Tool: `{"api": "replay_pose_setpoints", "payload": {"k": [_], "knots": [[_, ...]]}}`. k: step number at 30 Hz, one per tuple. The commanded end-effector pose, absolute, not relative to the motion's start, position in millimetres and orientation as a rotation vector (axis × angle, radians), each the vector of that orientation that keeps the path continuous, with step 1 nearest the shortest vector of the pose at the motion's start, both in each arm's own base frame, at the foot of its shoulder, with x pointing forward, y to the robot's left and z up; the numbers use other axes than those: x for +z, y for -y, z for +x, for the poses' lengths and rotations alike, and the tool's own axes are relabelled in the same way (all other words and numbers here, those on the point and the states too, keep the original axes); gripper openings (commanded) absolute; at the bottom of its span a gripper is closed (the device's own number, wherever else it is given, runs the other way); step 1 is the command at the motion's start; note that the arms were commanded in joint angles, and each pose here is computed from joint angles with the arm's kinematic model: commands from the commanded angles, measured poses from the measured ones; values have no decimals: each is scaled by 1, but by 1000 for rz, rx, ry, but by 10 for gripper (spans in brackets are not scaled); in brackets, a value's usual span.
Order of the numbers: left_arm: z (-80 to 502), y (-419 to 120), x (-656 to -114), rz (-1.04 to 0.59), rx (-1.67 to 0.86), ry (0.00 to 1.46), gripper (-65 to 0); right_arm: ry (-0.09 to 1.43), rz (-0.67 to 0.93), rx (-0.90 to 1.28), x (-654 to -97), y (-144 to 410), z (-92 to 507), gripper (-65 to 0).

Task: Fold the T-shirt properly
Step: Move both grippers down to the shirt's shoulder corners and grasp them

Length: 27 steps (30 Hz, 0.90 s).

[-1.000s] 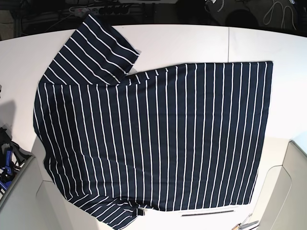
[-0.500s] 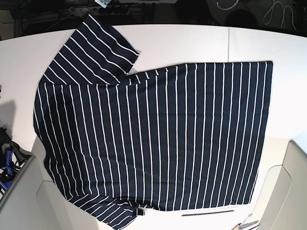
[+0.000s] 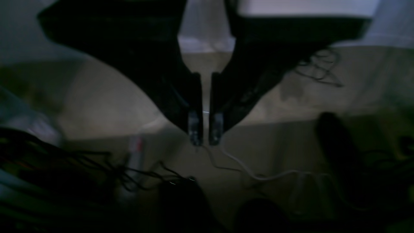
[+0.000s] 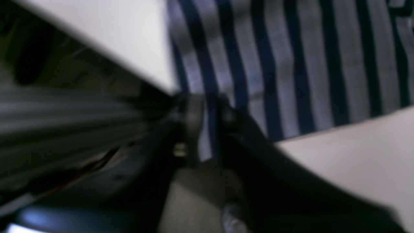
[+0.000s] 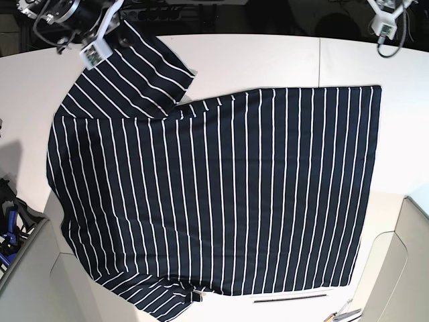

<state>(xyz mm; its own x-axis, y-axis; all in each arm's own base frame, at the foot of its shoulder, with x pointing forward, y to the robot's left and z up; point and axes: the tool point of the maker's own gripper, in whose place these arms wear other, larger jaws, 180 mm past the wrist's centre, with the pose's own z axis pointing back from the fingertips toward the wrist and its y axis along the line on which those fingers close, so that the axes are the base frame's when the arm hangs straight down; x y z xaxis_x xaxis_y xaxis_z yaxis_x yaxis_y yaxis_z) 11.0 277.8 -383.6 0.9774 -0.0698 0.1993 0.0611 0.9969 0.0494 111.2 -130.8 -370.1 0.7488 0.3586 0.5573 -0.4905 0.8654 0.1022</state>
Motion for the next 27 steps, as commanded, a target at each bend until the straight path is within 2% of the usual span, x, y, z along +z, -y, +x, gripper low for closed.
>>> {"api": "replay_pose_setpoints", "payload": {"k": [1, 3, 5, 10, 12, 23, 27], "knots": [[16, -283, -375, 59, -88, 229, -604, 592, 231, 444, -362, 136, 122, -421], [23, -290, -368, 73, -87, 264, -603, 602, 174, 386, -360, 153, 133, -339], [29, -294, -363, 75, -69, 300, -568, 601, 119, 338, -358, 170, 142, -312], [54, -295, -359, 74, -53, 373, -339, 596, 44, 241, -352, 201, 156, -311], [65, -296, -357, 75, -52, 405, -281, 593, 65, 208, -351, 204, 156, -308], [119, -287, -343, -7, -33, 550, -278, 479, 97, 76, -392, 230, 136, -302], [138, -293, -340, -43, -29, 607, -192, 480, 103, 45, -400, 233, 143, -302]]}}
